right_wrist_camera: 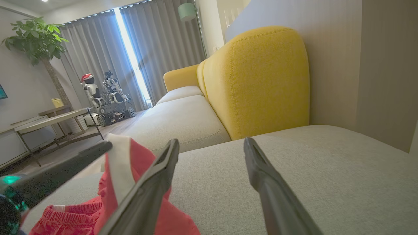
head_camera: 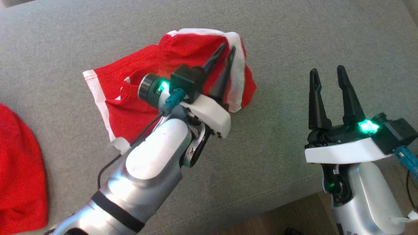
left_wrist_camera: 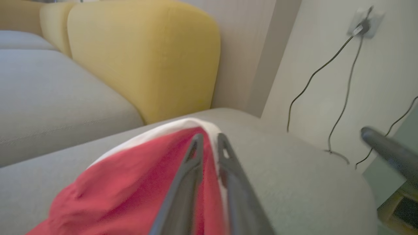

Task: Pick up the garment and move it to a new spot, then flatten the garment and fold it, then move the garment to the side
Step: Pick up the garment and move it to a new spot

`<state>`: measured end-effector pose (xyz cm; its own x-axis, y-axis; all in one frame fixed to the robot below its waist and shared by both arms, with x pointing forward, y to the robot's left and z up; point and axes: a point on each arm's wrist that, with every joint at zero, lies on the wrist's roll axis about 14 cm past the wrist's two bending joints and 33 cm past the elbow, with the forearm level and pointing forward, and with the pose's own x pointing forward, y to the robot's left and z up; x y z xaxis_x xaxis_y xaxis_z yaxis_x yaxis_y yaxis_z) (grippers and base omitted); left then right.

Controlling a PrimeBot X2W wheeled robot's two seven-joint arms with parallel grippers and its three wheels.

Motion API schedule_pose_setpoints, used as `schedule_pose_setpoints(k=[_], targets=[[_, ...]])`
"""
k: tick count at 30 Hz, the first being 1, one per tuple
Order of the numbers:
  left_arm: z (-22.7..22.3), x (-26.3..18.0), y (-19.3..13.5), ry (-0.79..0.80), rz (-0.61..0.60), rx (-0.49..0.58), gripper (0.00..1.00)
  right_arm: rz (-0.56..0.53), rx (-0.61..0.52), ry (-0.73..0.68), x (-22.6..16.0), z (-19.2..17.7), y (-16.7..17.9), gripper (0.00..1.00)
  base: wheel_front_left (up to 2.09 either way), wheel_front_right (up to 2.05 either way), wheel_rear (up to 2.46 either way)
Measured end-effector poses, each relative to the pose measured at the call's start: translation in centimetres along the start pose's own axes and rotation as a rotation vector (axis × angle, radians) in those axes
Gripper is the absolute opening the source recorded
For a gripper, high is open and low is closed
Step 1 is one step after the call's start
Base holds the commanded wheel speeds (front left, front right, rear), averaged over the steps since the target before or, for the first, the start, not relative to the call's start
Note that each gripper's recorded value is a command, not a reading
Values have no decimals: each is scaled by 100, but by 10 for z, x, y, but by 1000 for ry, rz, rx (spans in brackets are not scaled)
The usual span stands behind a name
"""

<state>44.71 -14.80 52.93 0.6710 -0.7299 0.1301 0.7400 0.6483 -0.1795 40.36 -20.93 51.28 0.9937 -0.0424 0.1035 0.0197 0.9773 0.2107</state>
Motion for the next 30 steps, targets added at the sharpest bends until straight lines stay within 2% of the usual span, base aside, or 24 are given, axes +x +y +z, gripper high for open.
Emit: schedule_pose_setpoints(k=[3,7,11,17,23,30], targets=[[-25,-7,5,77,7,41,100,5,3,2,1,-1,2,100,0,0,0],[-28,-11,13,94,31,46,100,18,9,3,3,-2,6,100,0,0,0],[-21,-13,22,77,62,47,100,32,15,0,6,-2,11,100,0,0,0],[24,-21,59,-42,197,27,100,56,22,-11,12,-1,19,100,0,0,0],[50,-61,99,-121,354,13,100,106,9,-8,16,-3,36,100,0,0,0],[72,-124,124,-192,499,24,100,143,11,15,9,-11,50,100,0,0,0]])
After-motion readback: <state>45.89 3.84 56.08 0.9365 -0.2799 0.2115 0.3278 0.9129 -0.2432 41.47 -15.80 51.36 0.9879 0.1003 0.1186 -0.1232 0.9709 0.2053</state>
